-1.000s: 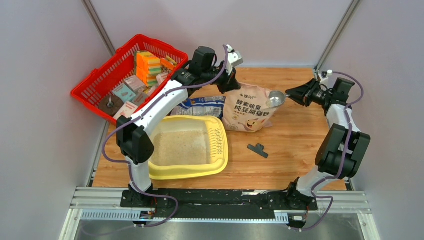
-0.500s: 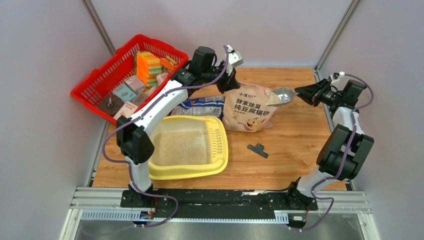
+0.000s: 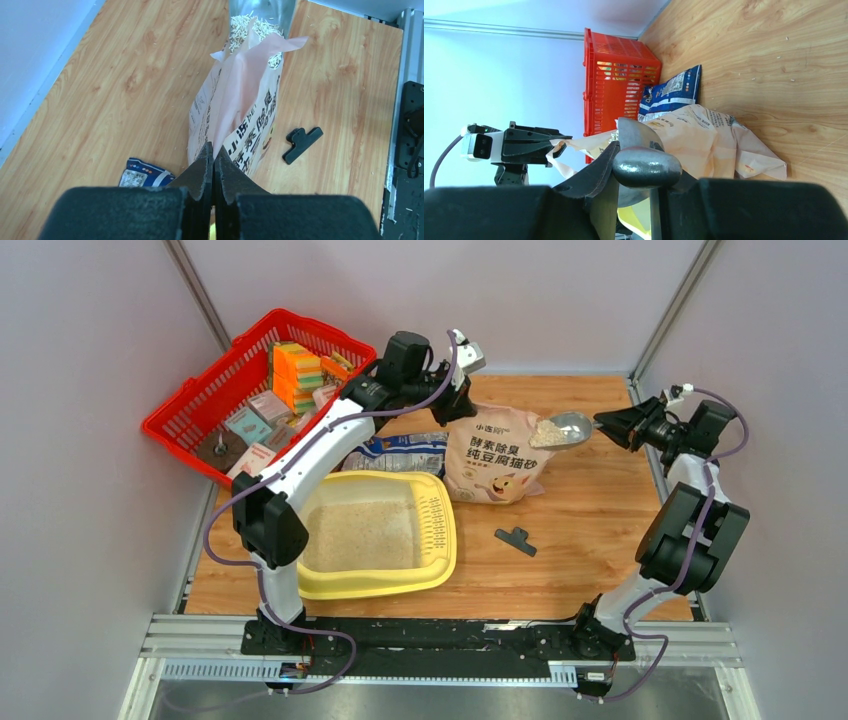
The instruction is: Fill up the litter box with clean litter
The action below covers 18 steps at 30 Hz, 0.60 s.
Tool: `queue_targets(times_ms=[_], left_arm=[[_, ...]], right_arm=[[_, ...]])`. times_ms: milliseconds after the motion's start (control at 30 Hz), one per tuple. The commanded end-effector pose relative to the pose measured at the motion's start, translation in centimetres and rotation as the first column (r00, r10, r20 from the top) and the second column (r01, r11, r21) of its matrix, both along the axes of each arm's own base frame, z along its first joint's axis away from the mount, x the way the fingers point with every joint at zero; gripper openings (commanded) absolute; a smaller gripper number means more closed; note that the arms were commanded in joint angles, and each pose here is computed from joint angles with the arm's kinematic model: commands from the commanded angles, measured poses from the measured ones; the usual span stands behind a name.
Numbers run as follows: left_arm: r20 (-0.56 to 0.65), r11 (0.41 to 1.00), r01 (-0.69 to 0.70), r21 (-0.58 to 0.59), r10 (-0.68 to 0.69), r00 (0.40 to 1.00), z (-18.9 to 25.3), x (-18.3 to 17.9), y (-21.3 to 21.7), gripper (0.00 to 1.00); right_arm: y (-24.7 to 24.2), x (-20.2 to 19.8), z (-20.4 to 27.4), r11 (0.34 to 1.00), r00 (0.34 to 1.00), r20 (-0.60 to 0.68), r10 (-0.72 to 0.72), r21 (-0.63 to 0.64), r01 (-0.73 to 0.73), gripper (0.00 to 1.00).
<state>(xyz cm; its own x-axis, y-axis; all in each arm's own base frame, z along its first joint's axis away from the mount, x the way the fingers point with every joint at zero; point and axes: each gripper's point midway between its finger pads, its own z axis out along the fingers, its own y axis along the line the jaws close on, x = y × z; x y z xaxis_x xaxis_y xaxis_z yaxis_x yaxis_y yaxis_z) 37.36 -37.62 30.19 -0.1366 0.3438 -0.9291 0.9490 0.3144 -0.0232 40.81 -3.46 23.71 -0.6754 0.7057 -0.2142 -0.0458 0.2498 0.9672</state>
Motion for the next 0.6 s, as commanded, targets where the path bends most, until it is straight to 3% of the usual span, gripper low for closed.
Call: queue_targets(times_ms=[0, 567], left_arm=[[0.182, 0.995, -0.008, -0.099, 0.026, 0.983, 7.3, 0.6, 1.0, 0.00], [0.179, 0.994, -0.044, -0.096, 0.061, 0.982, 6.8, 1.8, 0.7, 0.00]], right_arm=[[-0.7, 0.2, 1.8, 1.000, 0.998, 0.068, 0.001, 0.003, -0.001, 0.00], [-1.8, -0.6, 3.7, 1.000, 0.994, 0.110, 0.008, -0.009, -0.007, 0.00]])
